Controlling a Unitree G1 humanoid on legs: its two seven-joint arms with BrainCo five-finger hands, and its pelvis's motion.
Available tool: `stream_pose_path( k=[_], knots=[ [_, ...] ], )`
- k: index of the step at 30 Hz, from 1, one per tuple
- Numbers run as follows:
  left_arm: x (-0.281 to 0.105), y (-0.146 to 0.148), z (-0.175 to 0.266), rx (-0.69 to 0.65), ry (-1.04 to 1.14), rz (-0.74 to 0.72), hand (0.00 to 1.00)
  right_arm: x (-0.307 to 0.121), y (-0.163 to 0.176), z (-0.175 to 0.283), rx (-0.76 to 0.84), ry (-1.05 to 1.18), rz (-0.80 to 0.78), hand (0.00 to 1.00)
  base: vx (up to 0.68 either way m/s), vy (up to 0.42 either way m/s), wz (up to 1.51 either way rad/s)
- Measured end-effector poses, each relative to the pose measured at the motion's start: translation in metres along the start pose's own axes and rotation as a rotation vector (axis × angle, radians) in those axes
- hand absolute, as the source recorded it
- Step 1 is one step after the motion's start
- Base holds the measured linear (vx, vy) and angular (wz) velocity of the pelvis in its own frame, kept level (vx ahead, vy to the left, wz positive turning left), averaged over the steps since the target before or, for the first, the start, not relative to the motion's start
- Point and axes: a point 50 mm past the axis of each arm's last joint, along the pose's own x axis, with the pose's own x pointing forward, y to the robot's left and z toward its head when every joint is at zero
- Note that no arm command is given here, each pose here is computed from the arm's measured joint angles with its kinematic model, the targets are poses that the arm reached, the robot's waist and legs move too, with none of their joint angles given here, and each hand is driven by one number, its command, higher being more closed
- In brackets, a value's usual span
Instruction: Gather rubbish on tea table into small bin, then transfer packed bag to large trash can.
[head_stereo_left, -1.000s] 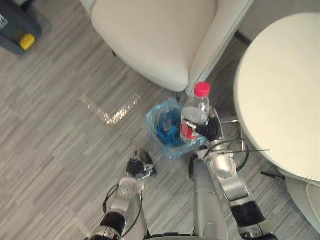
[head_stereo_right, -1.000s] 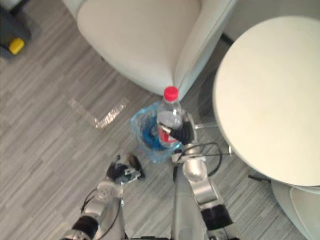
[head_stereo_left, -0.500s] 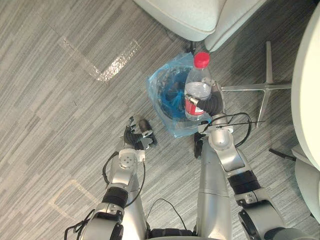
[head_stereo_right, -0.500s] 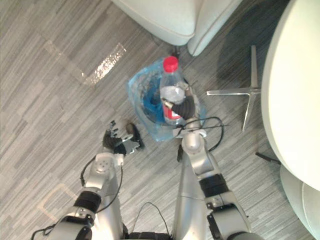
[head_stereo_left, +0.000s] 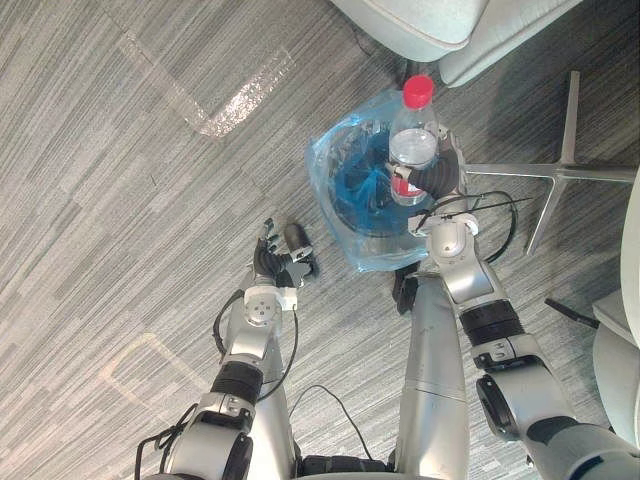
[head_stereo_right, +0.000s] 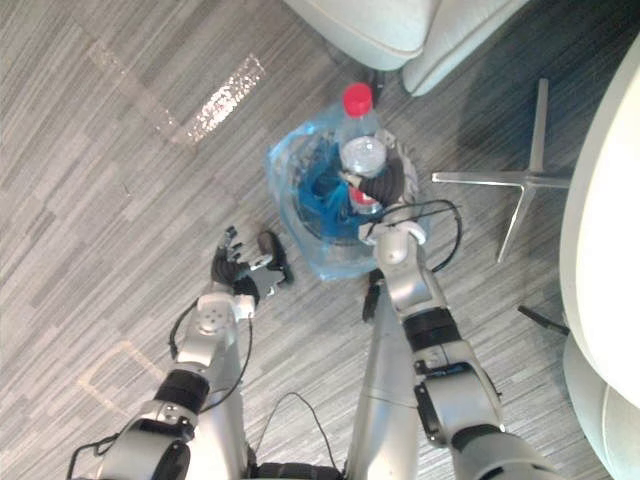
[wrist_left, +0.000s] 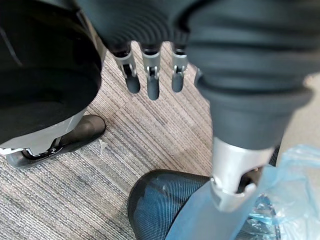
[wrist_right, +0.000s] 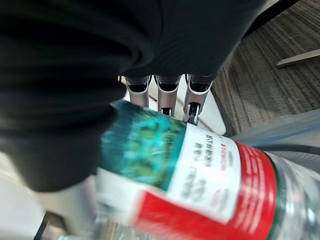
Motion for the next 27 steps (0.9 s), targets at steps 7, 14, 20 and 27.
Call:
stream_pose_path(
  k=[7, 14, 20, 27],
  knots=[
    [0.0, 0.0, -0.002, 0.003, 0.008, -0.001, 0.0, -0.006, 0.004, -0.004, 0.004, 0.014, 0.015, 0.0, -0.03, -0.041, 0.0],
    [-0.001, 0.0, -0.006, 0.011, 0.025, 0.0, 0.0, -0.023, 0.007, -0.014, -0.035, 0.023, 0.041, 0.0, -0.04, -0.054, 0.0],
    [-0.001, 0.001, -0.01, 0.055, 0.032, -0.007, 0.0, -0.037, 0.013, -0.014, -0.104, -0.028, 0.092, 0.0, -0.02, -0.067, 0.01],
    [0.0, 0.007, -0.013, 0.111, 0.035, -0.012, 0.0, -0.045, 0.018, -0.011, -0.226, -0.123, 0.186, 0.0, -0.02, -0.045, -0.08]
  ],
)
